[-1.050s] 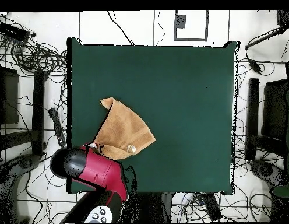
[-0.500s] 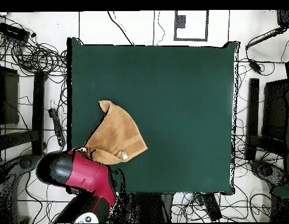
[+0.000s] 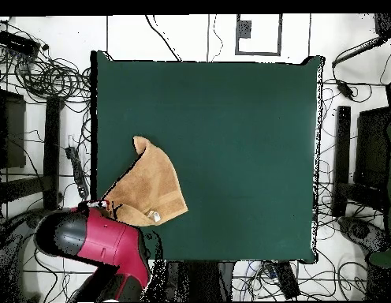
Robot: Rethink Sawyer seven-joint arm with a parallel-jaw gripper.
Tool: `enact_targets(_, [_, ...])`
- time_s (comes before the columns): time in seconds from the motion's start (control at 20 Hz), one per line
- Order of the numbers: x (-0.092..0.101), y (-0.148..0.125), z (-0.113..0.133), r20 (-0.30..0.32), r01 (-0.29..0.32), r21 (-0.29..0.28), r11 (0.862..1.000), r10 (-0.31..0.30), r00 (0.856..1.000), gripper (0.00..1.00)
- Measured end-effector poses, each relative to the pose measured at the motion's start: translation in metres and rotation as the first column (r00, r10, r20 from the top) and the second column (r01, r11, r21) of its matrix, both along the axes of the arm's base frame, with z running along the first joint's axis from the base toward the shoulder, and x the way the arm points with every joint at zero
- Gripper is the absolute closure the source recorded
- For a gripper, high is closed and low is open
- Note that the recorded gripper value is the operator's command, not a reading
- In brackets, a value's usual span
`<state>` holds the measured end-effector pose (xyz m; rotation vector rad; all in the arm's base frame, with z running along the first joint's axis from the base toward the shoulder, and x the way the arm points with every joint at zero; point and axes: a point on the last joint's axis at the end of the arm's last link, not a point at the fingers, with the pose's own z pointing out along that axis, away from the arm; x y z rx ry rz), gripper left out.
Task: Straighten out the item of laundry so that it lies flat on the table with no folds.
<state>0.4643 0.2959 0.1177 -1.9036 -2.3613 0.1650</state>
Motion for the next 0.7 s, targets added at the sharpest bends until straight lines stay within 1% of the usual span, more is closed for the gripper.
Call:
enact_targets(0.3, [0.001, 0.001, 0.008, 0.012, 0.002, 0.009, 1.000, -0.002, 1.000, 1.00])
enact_targets(0.35, [0.000, 0.001, 0.010, 0.012, 0.003, 0.011, 1.000, -0.003, 1.000, 0.00])
enact_targets(0.7, [-0.001, 0.003, 0.013, 0.017, -0.002, 0.012, 1.000, 0.002, 1.000, 0.00])
